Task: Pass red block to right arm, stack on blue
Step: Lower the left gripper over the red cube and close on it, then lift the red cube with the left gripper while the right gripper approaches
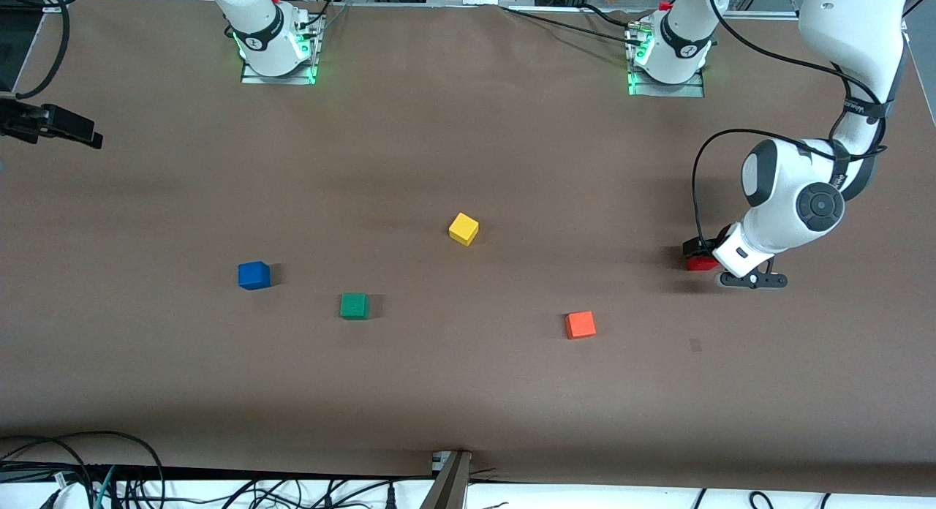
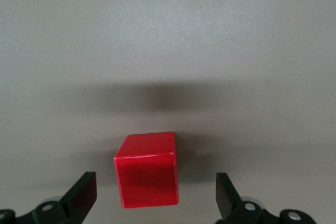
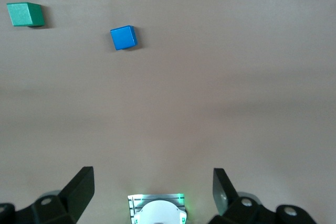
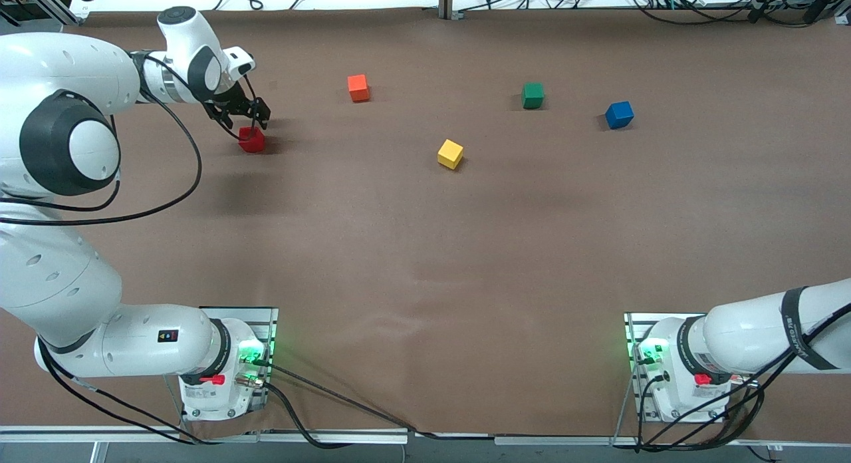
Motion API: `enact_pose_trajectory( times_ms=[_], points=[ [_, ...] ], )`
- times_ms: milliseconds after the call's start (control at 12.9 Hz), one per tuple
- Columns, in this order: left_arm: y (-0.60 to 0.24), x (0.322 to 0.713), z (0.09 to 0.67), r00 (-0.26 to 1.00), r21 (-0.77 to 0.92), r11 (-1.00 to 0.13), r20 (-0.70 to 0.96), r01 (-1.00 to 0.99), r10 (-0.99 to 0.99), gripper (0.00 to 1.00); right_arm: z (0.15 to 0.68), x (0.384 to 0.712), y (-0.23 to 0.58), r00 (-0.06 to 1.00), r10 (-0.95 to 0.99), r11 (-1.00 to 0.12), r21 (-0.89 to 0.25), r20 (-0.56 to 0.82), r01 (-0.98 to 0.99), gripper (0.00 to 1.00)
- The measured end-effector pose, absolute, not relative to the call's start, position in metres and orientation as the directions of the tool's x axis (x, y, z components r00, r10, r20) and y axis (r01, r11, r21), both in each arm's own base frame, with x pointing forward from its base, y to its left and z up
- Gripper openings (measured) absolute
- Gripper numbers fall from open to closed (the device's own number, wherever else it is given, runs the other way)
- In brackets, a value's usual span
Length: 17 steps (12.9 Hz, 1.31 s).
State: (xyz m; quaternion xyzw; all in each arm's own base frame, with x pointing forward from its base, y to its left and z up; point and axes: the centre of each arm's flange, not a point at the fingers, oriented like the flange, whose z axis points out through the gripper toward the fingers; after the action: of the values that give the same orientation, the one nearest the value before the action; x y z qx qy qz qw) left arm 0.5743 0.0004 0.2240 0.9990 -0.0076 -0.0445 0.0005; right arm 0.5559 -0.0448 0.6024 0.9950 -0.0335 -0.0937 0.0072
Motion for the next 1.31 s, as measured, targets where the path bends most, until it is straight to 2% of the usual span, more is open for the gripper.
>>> enact_pose_trajectory(
  times_ms=[850,927,1159,1313],
  points=[
    [0.0,0.566,0.18,0.99,-0.003,-0.999,-0.137,-0.043,-0.042,1.0,0.576,0.569,-0.034,0.972,-0.049,-0.999,0.022,-0.228,-0.045,1.0],
    [0.0,0.566,0.18,0.99,-0.003,-0.999,-0.137,-0.043,-0.042,0.91,0.575,0.57,-0.033,0.972,-0.046,-0.999,0.022,-0.231,-0.042,1.0],
    [0.003,0.568,0.182,0.99,-0.004,-0.999,-0.132,-0.041,-0.04,0.55,0.573,0.571,-0.033,0.971,-0.046,-0.999,0.022,-0.234,-0.042,1.0],
    [0.005,0.57,0.185,0.991,-0.005,-0.999,-0.125,-0.038,-0.037,0.56,0.573,0.571,-0.032,0.971,-0.044,-0.999,0.022,-0.234,-0.04,1.0]
  ],
)
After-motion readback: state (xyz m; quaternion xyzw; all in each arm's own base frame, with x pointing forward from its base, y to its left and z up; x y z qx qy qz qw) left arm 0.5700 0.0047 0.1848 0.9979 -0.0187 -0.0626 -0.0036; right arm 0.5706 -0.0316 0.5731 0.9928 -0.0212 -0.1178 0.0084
